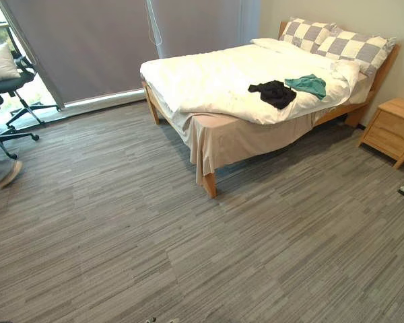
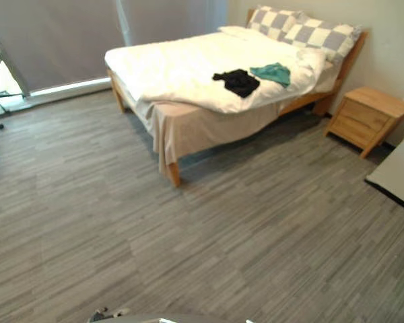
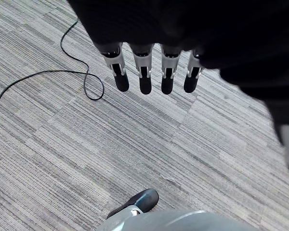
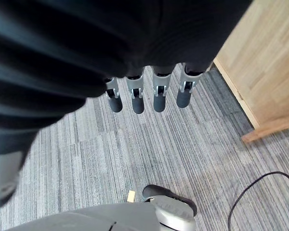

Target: Tidy up the quilt and then pick up the clothes from the bed and put them into the laundry hamper.

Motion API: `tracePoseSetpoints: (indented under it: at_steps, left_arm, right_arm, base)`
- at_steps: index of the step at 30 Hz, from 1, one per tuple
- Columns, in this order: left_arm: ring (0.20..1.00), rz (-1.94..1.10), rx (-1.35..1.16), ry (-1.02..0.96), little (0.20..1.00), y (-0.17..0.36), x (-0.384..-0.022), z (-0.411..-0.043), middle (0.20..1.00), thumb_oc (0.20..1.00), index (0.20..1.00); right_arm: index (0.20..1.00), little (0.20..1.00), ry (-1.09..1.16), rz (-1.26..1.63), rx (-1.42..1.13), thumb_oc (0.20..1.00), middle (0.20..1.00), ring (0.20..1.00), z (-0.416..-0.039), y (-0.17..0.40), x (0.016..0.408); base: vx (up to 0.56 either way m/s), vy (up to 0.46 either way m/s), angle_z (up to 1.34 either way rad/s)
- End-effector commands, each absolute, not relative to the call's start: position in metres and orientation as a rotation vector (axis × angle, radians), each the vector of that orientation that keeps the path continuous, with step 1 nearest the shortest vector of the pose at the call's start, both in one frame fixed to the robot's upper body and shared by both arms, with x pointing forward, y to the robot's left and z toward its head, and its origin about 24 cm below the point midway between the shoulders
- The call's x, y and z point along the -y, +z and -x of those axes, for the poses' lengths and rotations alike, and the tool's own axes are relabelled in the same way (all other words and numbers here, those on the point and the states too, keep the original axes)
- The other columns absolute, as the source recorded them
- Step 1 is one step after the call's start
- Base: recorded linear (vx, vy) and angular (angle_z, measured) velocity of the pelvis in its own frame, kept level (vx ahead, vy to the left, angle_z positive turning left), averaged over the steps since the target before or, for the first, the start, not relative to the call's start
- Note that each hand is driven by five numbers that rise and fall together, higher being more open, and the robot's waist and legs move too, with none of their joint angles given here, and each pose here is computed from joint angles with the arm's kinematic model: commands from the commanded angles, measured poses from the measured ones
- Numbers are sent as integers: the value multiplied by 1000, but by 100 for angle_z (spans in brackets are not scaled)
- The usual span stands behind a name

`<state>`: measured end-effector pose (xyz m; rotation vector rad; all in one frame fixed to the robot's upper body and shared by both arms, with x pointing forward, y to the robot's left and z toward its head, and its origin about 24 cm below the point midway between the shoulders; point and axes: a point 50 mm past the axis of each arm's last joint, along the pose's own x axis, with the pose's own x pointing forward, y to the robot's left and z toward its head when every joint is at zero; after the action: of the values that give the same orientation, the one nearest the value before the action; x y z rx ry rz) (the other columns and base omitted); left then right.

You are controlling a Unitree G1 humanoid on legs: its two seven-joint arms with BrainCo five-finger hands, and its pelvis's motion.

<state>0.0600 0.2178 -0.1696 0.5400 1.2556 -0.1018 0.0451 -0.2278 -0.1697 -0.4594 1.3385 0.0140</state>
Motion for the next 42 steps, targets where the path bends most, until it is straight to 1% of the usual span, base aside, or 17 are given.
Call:
tracePoseSetpoints:
  at_steps: [1,7,12,15,19,23,25,26,29,31,33,35,36,37,39,40,42]
  left_arm:
    - [1000,-616,-1199,-98,1000,-165,-225,-85,1000,1000,1000]
    - [1000,-651,-1209,-108,1000,-164,-228,-83,1000,1000,1000]
    - [1000,-663,-1135,-113,1000,-160,-225,-101,1000,1000,1000]
    - [1000,-643,-1092,-84,1000,-156,-226,-115,1000,1000,1000]
    - [1000,-642,-1079,-80,1000,-153,-228,-121,1000,1000,1000]
    - [1000,-698,-1092,-107,1000,-153,-233,-122,1000,1000,1000]
    - [1000,-778,-1111,-175,1000,-154,-233,-119,1000,1000,1000]
    - [1000,-801,-1130,-220,1000,-157,-233,-112,1000,1000,1000]
    - [1000,-797,-1148,-211,1000,-158,-232,-107,1000,1000,1000]
    - [1000,-798,-1128,-209,1000,-157,-231,-112,1000,1000,1000]
    - [1000,-777,-1020,-142,1000,-147,-229,-138,1000,1000,1000]
    - [1000,-754,-958,-129,1000,-142,-222,-153,1000,1000,1000]
    - [1000,-754,-958,-128,1000,-142,-222,-153,1000,1000,1000]
    - [1000,-744,-930,-136,1000,-141,-217,-157,1000,1000,1000]
    - [1000,-752,-930,-143,1000,-141,-216,-156,1000,1000,1000]
    - [1000,-786,-955,-156,1000,-143,-220,-153,1000,1000,1000]
    - [1000,-769,-971,-165,1000,-145,-218,-149,1000,1000,1000]
  right_arm:
    - [1000,1000,9,526,-1240,1000,1000,1000,-83,-162,236]
    - [1000,1000,15,538,-1204,1000,1000,1000,-94,-160,234]
    - [1000,1000,28,603,-1168,1000,1000,1000,-107,-156,237]
    - [1000,1000,10,597,-1146,1000,1000,1000,-114,-153,239]
    - [1000,1000,-28,568,-1152,1000,1000,1000,-114,-152,245]
    - [1000,1000,-96,524,-1211,1000,1000,1000,-97,-155,251]
    - [1000,1000,-141,477,-1257,1000,1000,1000,-83,-158,252]
    - [1000,1000,-149,474,-1328,1000,1000,1000,-60,-162,255]
    - [1000,1000,-132,522,-1411,1000,1000,1000,-40,-162,265]
    - [1000,1000,-123,538,-1422,1000,1000,1000,-37,-162,267]
    - [1000,1000,-90,600,-1372,1000,1000,1000,-52,-160,266]
    - [1000,1000,-85,630,-1320,1000,1000,1000,-70,-157,268]
    - [1000,1000,-85,629,-1320,1000,1000,1000,-71,-157,268]
    - [1000,1000,-90,643,-1275,1000,1000,1000,-83,-153,272]
    - [1000,1000,-87,639,-1258,1000,1000,1000,-87,-152,272]
    - [1000,1000,-121,608,-1245,1000,1000,1000,-90,-150,274]
    - [1000,1000,-126,583,-1256,1000,1000,1000,-87,-152,272]
  base:
    - [0,0,0]
    - [28,13,-5]
    - [62,42,-4]
    - [42,47,-1]
    - [194,91,-13]
    - [569,-29,41]
    - [926,-143,47]
    - [812,-106,37]
    - [647,-161,23]
    - [389,-242,45]
    - [536,-346,13]
    - [360,-75,-30]
    - [473,122,-47]
    - [309,113,-38]
    - [458,174,-45]
    - [539,214,-33]
    - [338,137,-6]
